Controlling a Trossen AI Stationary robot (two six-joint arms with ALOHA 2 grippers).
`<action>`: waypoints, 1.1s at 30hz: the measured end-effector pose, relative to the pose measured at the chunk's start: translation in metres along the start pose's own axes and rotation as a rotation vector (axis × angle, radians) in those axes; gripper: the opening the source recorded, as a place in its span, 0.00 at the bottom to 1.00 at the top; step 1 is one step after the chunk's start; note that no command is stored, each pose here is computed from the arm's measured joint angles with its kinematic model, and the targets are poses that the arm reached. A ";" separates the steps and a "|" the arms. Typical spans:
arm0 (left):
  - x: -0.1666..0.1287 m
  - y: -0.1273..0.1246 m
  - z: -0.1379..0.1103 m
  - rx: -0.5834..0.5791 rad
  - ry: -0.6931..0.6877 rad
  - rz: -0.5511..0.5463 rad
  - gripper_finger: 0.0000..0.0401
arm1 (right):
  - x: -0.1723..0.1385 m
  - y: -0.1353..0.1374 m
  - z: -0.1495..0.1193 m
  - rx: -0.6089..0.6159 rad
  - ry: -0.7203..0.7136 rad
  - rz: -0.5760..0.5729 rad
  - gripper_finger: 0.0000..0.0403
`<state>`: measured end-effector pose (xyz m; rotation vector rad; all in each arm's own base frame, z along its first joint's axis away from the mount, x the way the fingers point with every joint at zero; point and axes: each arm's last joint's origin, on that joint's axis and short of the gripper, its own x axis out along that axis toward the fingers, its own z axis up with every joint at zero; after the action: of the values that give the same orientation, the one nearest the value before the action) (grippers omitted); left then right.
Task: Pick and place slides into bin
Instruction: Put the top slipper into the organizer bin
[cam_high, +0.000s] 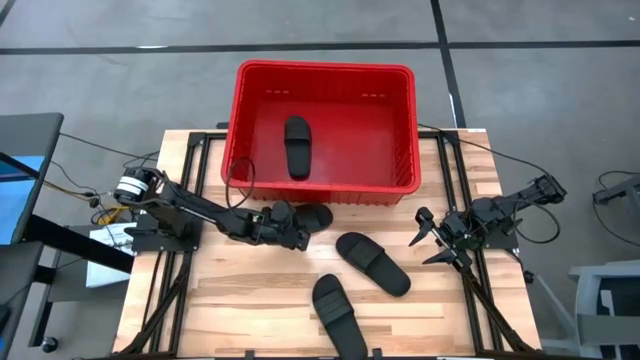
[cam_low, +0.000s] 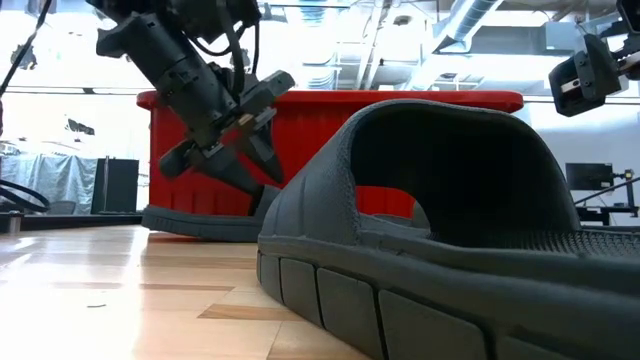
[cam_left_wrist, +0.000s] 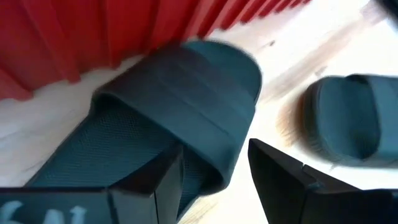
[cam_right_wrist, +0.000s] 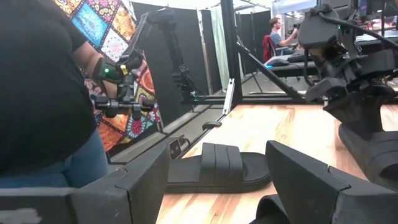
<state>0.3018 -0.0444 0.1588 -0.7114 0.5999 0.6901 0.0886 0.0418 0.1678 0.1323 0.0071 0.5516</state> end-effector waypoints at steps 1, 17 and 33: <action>0.001 0.001 -0.001 0.004 0.012 0.002 0.42 | 0.000 0.000 0.000 0.000 0.000 0.000 0.65; 0.024 -0.006 -0.017 -0.005 0.019 -0.053 0.13 | 0.000 0.000 0.000 0.000 -0.001 0.000 0.65; -0.012 -0.025 -0.022 -0.014 0.042 -0.199 0.01 | 0.000 0.000 0.000 0.000 -0.001 0.000 0.65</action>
<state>0.3069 -0.0796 0.1634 -0.7887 0.5543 0.4960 0.0885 0.0418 0.1679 0.1325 0.0062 0.5516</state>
